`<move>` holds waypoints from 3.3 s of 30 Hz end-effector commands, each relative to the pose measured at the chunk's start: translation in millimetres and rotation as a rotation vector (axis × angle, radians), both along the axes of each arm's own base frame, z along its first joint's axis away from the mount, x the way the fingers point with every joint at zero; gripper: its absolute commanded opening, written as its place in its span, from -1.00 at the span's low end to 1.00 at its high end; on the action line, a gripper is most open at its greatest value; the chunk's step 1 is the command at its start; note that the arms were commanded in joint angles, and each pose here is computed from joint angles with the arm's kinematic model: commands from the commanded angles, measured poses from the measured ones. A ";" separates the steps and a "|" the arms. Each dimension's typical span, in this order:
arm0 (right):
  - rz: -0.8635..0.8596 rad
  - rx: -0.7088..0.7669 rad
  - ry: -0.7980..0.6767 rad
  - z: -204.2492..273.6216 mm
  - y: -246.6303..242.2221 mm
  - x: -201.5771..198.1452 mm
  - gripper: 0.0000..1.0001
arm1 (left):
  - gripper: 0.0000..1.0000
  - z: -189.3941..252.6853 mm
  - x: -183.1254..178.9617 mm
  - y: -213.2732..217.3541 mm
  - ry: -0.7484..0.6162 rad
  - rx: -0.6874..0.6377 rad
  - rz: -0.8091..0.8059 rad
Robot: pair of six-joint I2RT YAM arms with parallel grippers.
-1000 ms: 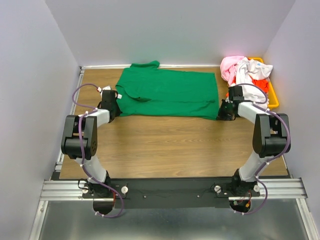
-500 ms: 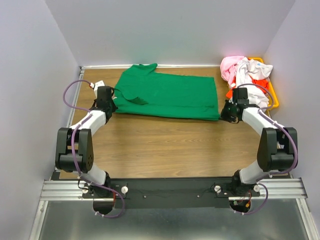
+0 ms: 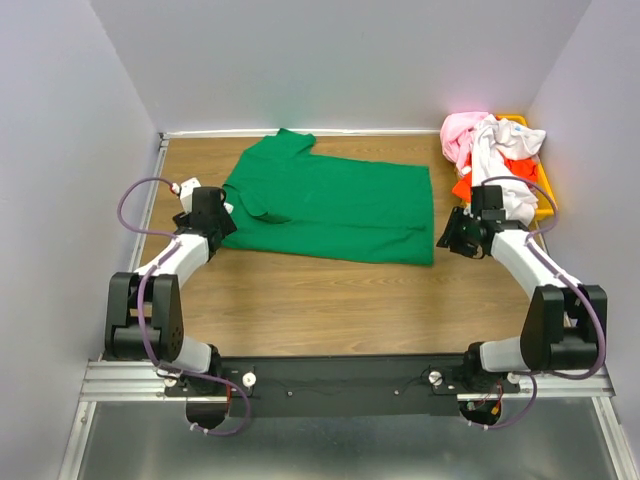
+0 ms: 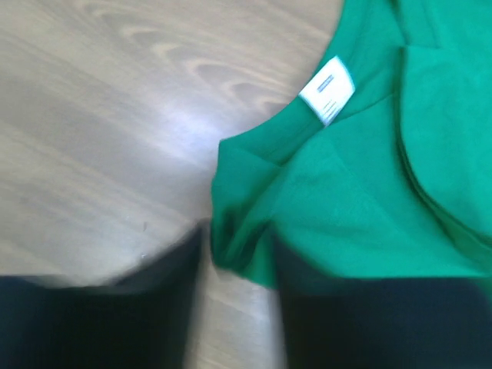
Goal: Fold and stack the t-shirts
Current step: Fold the tshirt
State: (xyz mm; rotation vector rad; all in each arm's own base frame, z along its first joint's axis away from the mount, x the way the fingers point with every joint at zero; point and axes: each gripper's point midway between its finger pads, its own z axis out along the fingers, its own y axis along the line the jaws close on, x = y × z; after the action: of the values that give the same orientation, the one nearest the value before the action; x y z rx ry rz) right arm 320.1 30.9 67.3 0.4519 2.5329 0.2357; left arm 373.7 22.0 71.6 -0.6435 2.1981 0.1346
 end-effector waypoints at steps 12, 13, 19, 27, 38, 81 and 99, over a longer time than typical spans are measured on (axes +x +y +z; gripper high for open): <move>0.103 0.047 -0.127 49.4 17.1 10.5 0.26 | 0.90 49.5 -10.3 -19.1 -0.171 0.019 -0.037; 0.116 0.065 -0.136 50.0 21.7 12.2 0.26 | 0.87 53.9 -5.8 -42.4 -0.203 -0.028 -0.123; 0.196 0.115 -0.139 38.1 56.4 23.3 0.26 | 0.78 50.5 -4.7 -106.1 -0.214 -0.145 -0.320; 0.265 0.108 -0.080 11.4 86.9 23.6 0.26 | 0.78 25.3 9.2 -146.7 -0.155 -0.195 -0.424; 0.293 0.105 -0.070 4.8 92.8 25.2 0.26 | 0.79 5.2 47.1 -161.6 -0.127 -0.171 -0.465; 0.331 0.170 -0.037 -14.8 108.0 24.6 0.27 | 0.74 -1.3 104.2 -143.5 -0.039 0.125 -0.344; 0.340 0.167 -0.037 -16.7 107.9 21.6 0.26 | 0.31 -20.9 121.8 -144.7 0.036 0.186 -0.362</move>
State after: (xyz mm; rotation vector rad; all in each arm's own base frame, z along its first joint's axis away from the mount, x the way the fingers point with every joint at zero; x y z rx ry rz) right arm 341.6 133.0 50.2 0.0936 2.5598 0.5512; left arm 495.1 -130.6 52.9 -0.1361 2.2542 0.0984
